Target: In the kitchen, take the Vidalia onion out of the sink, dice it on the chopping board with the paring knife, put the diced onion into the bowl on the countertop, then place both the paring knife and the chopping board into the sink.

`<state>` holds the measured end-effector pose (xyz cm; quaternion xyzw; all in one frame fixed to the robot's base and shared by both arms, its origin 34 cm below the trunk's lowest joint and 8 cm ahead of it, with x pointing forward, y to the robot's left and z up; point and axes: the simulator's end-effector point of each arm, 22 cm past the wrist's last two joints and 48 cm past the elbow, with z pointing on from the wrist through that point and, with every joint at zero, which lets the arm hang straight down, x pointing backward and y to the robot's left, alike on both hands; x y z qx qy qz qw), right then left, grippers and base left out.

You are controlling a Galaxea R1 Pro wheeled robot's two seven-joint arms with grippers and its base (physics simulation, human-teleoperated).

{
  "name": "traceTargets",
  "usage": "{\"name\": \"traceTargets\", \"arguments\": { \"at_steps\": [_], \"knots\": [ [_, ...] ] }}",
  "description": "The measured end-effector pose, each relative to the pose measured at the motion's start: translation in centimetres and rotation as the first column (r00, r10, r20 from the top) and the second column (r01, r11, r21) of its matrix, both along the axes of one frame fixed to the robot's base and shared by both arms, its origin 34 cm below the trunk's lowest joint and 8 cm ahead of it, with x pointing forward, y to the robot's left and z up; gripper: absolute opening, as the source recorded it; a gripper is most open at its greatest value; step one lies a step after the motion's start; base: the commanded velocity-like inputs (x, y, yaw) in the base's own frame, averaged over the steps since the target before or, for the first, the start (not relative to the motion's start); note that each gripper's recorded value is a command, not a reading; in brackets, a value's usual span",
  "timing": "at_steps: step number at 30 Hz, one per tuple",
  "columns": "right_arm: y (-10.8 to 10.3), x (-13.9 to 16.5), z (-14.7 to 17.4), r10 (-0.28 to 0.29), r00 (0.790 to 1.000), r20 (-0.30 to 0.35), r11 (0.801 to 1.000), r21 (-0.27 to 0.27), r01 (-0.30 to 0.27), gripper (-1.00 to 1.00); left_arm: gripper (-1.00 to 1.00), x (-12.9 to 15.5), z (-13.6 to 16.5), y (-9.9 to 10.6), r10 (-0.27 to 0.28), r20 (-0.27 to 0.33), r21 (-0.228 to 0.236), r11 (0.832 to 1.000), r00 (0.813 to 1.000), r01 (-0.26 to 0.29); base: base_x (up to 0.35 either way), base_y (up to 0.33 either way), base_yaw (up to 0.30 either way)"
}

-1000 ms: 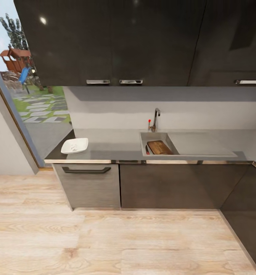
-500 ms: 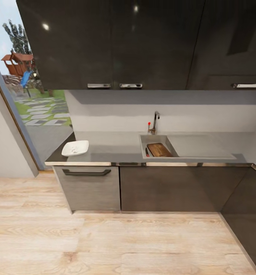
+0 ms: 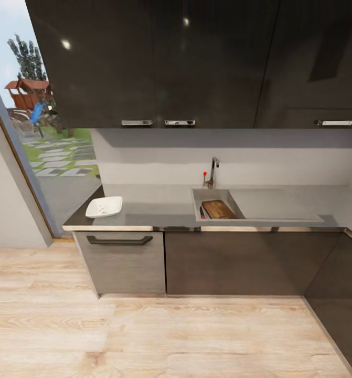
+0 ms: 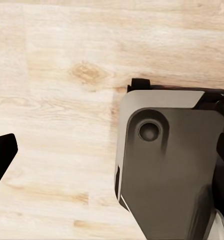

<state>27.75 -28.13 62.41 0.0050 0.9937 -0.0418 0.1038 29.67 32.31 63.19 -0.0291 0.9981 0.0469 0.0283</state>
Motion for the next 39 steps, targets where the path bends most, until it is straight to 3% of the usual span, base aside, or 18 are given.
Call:
{"name": "traceTargets", "arguments": {
  "at_steps": [39],
  "knots": [
    [0.7, 2.2, 0.7, 0.002, 0.998, 0.065, 1.000, 0.007, -0.002, 1.00, 1.00, 0.8, 0.4, 0.0, 0.000, 0.023, 0.000, 1.000, 1.000, 0.000, 0.000, 0.000, 0.000]
  ]
}}
